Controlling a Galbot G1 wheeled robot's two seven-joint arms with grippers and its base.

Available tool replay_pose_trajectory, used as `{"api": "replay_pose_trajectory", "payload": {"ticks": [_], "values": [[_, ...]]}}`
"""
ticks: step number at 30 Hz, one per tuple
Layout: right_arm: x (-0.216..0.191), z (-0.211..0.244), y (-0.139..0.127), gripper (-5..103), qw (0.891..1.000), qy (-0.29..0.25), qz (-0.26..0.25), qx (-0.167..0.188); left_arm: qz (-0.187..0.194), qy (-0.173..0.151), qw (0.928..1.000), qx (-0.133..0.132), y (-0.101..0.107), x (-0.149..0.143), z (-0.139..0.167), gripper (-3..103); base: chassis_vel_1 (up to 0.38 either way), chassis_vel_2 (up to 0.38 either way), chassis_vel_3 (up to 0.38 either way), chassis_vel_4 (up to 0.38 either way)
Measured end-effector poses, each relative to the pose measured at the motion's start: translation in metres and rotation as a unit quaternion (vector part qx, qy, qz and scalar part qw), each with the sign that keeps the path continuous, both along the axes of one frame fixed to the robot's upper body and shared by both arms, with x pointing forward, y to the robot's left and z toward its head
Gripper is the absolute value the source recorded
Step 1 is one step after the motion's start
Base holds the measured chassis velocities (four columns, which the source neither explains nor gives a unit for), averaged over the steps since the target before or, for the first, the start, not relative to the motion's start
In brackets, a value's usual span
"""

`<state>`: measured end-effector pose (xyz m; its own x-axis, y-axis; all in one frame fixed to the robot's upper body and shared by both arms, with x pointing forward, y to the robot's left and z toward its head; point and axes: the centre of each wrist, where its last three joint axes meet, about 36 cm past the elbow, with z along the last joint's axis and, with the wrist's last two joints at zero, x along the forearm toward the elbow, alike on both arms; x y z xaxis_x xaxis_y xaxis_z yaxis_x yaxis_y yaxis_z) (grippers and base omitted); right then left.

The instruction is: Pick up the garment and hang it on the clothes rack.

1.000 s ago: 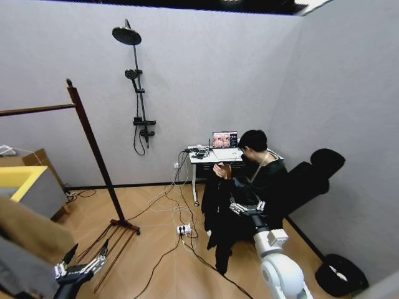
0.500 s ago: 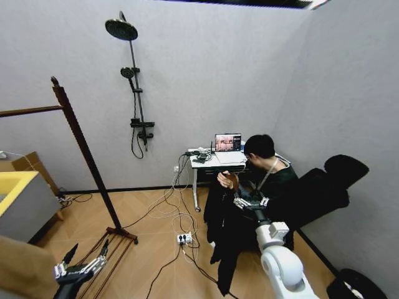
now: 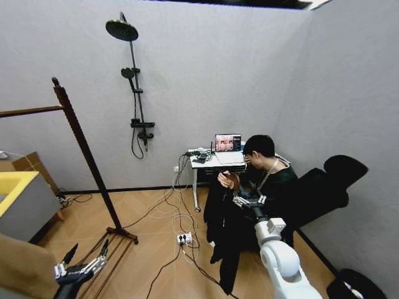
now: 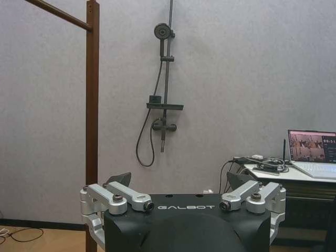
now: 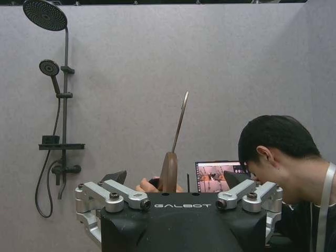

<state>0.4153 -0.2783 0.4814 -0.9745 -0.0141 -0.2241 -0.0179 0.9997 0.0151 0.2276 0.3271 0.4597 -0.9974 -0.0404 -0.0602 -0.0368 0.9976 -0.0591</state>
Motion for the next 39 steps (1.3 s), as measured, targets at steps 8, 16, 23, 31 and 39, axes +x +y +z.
{"api": "replay_pose_trajectory", "payload": {"ticks": [8,16,23,31,39], "values": [[0.009,-0.005,0.001,100,1.000,0.001,0.003,-0.001,0.000,0.000,1.0000,0.000,0.000,0.000,0.000,100,0.000,0.000,0.000,0.000],[0.013,-0.010,-0.002,100,1.000,-0.001,0.012,-0.004,0.000,0.000,1.0000,0.000,0.000,0.000,0.000,100,-0.074,0.056,0.061,-0.065],[0.018,-0.008,0.003,100,1.000,-0.009,0.019,-0.008,0.000,0.000,1.0000,0.000,0.000,0.000,0.000,100,-0.121,0.119,0.129,-0.127],[0.016,-0.012,0.009,91,1.000,-0.021,0.019,-0.002,0.000,0.000,1.0000,0.000,0.000,0.000,0.000,100,-0.039,0.036,0.030,-0.035],[0.014,-0.012,0.008,65,1.000,-0.023,0.016,-0.001,0.000,0.000,1.0000,0.000,0.000,0.000,0.000,100,0.000,0.000,0.000,0.000]]}}
